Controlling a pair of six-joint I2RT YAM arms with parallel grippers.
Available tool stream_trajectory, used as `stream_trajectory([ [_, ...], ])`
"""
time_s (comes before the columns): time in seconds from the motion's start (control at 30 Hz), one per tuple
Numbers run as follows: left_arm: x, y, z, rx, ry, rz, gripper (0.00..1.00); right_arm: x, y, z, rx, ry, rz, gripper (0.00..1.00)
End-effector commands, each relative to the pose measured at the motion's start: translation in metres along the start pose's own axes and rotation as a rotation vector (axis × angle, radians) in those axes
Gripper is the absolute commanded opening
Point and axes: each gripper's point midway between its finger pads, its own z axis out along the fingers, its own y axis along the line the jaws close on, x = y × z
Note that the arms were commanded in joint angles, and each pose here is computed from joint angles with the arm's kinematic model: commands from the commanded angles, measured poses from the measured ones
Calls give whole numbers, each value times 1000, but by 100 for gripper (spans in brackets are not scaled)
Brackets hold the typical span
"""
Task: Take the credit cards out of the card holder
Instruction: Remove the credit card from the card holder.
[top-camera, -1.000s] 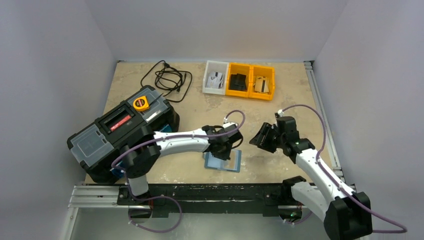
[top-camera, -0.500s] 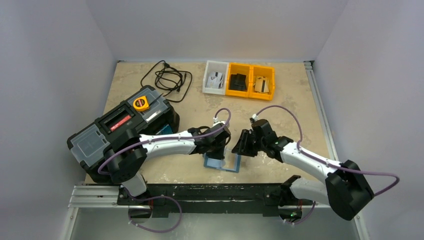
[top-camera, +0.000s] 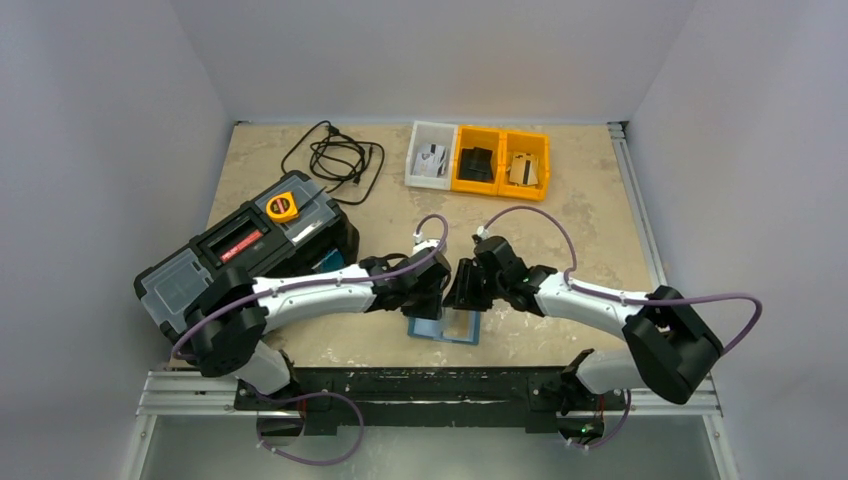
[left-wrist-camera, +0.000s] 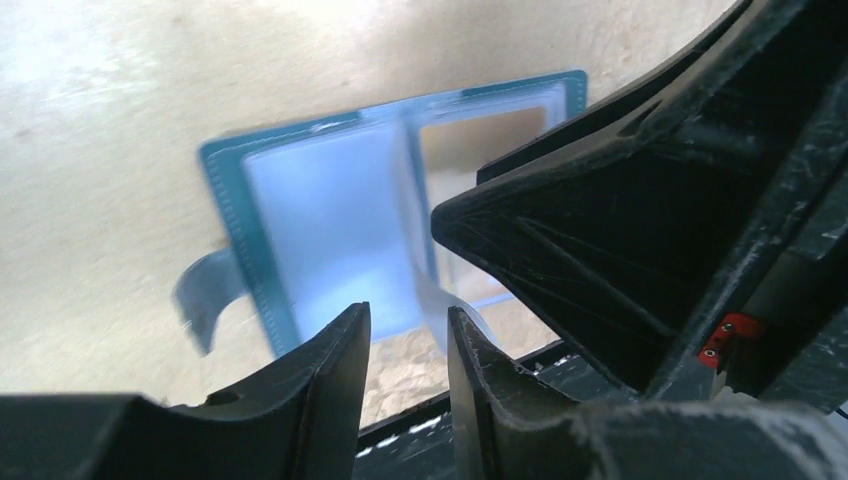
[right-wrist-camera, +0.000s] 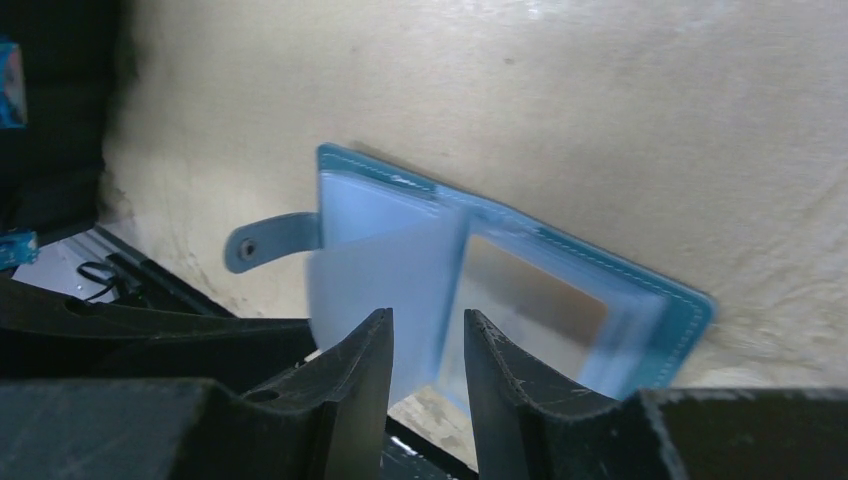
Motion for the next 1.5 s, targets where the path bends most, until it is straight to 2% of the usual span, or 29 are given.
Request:
stream_trajectory([
  [0.0, -10, 28, -30, -110, -78, -45, 34, -14, 36, 0, -77, -52, -20, 32],
  [0.17, -14, 44, -58, -142, -138, -70, 35, 2, 53, 12, -102, -16, -39, 32],
  [0.43, -15, 30, -71, -66, -132, -68, 33, 18, 52, 38, -87, 45, -25, 28],
  [0.57, -16, 12, -65, -2, -101, -62, 32, 10, 58, 23, -93, 6, -19, 29],
  [0.77, -19, -12, -50, 90, -50, -88, 30, -9, 42, -10, -5, -100, 13, 32],
  [0.93, -22, -24, -38, 77, -33, 4, 31, -26, 3, -37, 57, -182, 93, 32],
  [1.13, -12, -41, -16, -23, 16, 191, 41, -45, -41, -66, 142, -293, 156, 35],
  [1.47, 7, -48, 25, -83, 96, 278, 43, -51, -55, -81, 155, -349, 209, 36],
])
